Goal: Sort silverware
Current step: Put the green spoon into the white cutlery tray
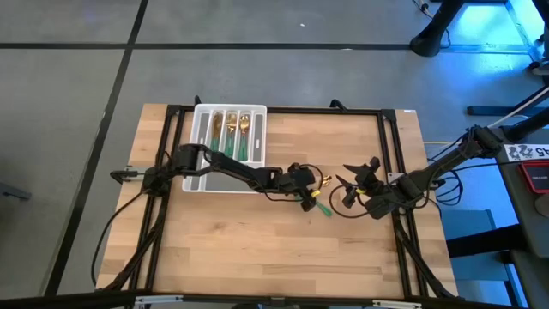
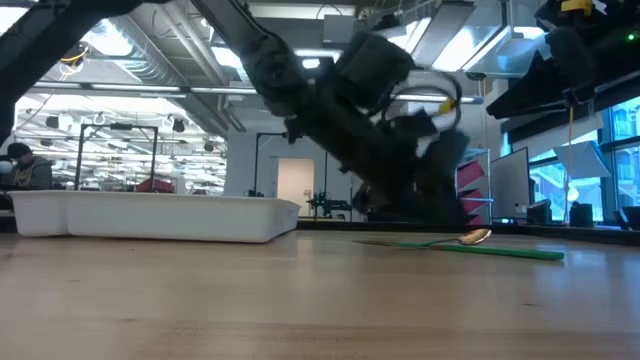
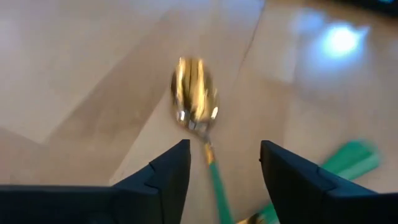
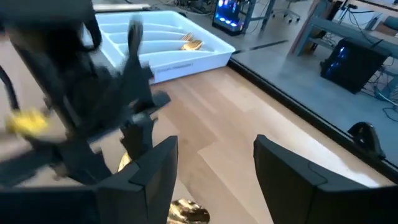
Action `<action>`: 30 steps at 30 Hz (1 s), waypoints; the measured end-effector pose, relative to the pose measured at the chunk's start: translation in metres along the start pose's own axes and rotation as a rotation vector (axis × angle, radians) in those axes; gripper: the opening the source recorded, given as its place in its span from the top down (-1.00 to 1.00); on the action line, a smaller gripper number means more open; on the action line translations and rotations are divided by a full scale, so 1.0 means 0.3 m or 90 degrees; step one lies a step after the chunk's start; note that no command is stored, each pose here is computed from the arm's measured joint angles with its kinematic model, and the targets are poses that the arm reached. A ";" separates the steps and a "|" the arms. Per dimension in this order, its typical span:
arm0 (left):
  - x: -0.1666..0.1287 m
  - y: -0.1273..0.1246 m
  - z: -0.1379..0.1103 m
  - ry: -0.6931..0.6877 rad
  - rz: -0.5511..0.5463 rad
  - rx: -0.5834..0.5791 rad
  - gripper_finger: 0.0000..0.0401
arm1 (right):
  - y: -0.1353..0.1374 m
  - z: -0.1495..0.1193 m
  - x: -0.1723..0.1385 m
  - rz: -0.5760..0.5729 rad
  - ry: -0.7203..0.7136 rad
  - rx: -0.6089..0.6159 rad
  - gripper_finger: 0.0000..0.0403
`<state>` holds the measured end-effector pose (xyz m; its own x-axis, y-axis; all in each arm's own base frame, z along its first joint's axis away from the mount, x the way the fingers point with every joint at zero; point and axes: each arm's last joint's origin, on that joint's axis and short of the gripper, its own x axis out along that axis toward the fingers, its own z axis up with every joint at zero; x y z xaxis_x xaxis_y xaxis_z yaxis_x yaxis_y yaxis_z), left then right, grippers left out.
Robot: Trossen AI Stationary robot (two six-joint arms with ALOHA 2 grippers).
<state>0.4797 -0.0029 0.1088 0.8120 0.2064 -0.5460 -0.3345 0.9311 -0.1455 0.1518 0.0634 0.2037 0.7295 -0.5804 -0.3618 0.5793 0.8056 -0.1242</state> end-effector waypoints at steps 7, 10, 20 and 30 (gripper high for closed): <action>0.035 0.009 -0.042 0.018 0.022 0.087 0.14 | 0.004 -0.003 0.003 0.001 0.004 0.008 -0.02; 0.037 0.023 -0.046 0.037 0.028 0.086 0.18 | 0.004 -0.003 0.003 -0.001 0.002 0.009 -0.02; 0.038 0.064 -0.048 0.104 -0.037 0.044 0.87 | 0.005 0.000 0.003 -0.004 -0.004 0.014 -0.02; -0.028 0.025 -0.006 0.121 -0.063 0.046 0.97 | 0.015 0.013 0.002 0.016 -0.013 0.051 -0.02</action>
<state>0.4695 0.0019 0.1109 0.7318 0.0581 -0.6790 -0.2164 0.9646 -0.1507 0.1562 0.0662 0.2068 0.7510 -0.5636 -0.3442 0.5879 0.8079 -0.0402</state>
